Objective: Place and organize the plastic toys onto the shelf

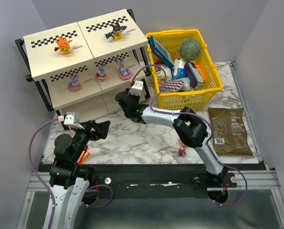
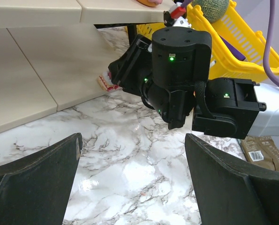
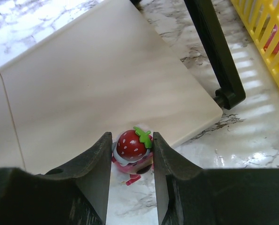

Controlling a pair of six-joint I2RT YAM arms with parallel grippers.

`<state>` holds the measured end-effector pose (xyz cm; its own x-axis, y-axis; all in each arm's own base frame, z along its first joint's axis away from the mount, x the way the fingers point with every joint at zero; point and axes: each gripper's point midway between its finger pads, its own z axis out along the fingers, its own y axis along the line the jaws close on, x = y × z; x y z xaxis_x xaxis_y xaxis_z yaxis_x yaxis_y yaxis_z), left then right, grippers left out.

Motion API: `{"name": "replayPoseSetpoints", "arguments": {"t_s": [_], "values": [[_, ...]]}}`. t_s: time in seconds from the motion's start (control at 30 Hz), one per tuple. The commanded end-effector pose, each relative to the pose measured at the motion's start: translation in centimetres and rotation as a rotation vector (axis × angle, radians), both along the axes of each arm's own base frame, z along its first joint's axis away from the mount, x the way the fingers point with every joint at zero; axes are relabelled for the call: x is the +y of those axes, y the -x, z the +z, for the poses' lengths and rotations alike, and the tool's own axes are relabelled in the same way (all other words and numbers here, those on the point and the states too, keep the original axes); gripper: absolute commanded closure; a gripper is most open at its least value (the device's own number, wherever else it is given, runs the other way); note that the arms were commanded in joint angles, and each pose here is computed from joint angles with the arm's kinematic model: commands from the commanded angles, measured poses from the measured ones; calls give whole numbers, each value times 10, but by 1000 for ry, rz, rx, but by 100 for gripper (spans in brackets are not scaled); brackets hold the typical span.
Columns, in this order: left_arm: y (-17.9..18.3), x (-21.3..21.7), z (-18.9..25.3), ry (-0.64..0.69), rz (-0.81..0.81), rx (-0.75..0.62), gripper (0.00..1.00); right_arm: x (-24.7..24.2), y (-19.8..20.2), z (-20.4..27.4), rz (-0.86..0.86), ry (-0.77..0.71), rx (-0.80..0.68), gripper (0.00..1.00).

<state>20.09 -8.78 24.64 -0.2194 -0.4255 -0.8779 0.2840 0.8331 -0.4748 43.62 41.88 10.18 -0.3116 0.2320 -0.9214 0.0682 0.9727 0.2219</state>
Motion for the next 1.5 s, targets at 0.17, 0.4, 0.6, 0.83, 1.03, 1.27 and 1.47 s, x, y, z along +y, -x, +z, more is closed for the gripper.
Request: {"name": "replayPoseSetpoints", "arguments": {"t_s": [0.17,0.4,0.6,0.83,1.03,1.27,1.47], "values": [[2,5,11,-3,24,-33,1,9,-1,-4,-13,-178,-1,70],[2,5,11,-3,25,-32,1,20,-2,-2,20,-183,-12,64],[2,5,11,-2,28,-31,1,29,-3,3,43,-153,-29,57],[2,6,11,-2,31,-33,1,33,-2,5,58,-148,-32,46],[1,6,11,-4,33,-32,1,36,-1,13,75,-165,-55,42],[1,6,11,-4,33,-32,1,36,6,30,100,-198,-85,38],[2,7,11,-3,36,-30,1,29,18,47,123,-243,-99,37]]}}
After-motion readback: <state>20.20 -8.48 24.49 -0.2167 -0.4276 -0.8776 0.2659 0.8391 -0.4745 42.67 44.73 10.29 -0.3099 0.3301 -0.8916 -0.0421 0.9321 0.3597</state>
